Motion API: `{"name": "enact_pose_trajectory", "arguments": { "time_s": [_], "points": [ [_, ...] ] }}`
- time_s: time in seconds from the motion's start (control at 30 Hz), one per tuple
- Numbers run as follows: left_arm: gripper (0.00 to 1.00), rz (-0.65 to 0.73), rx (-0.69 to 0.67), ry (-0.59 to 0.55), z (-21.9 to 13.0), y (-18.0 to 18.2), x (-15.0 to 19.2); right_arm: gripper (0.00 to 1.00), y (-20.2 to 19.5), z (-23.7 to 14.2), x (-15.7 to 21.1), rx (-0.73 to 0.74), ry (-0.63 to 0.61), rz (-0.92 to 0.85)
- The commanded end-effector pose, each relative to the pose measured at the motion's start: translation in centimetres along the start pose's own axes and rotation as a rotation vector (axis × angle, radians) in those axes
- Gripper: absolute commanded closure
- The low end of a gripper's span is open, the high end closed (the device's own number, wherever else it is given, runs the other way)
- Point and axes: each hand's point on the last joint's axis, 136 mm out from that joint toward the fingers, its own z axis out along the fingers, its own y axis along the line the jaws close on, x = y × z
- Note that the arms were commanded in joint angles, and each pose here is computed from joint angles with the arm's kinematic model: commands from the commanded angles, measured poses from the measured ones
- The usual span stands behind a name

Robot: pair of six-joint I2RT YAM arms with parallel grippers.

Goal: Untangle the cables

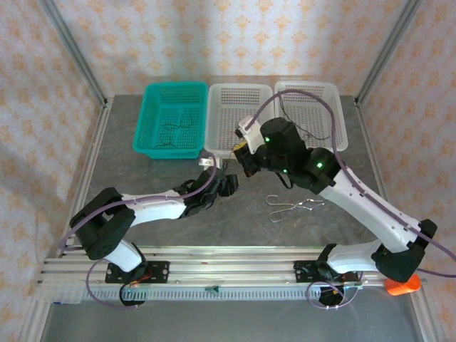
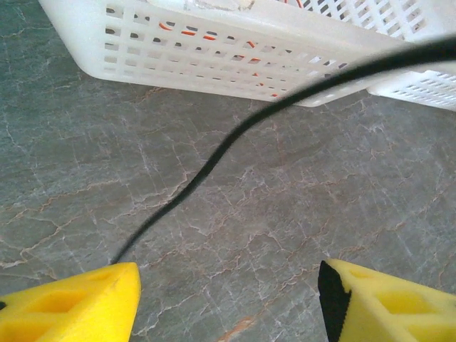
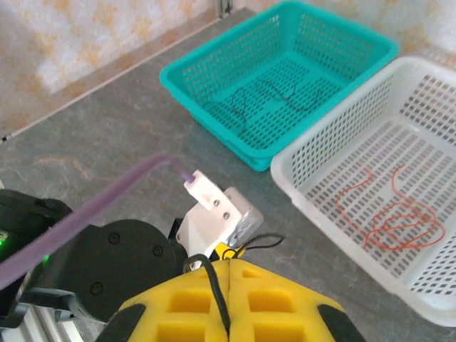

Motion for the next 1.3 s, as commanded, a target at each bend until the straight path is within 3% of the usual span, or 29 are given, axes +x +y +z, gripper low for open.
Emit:
{"name": "enact_pose_trajectory", "arguments": {
  "time_s": [0.0, 0.27, 0.8, 1.07, 1.27],
  "points": [
    [0.34, -0.019, -0.046, -0.002, -0.1, 1.4, 0.7, 1.0, -1.0, -2.0, -1.4, 0.054, -0.04, -0.012],
    [0.54, -0.032, -0.067, 0.017, -0.1, 2.6, 1.9, 1.0, -1.8, -4.0, -2.8, 0.104, -0.08, -0.022],
    [0.54, -0.056, -0.079, 0.036, -0.2, 4.0, 3.3, 1.0, -4.2, -7.2, -5.8, 0.247, -0.193, 0.016],
    [0.56, -0.066, -0.086, 0.052, 0.0, 4.6, 3.9, 1.0, -5.6, -13.7, -9.2, 0.326, -0.425, 0.083],
    [0.56, -0.068, -0.087, 0.05, -0.1, 4.6, 3.9, 1.0, -6.3, -13.3, -8.4, 0.369, -0.395, 0.088]
  ]
}}
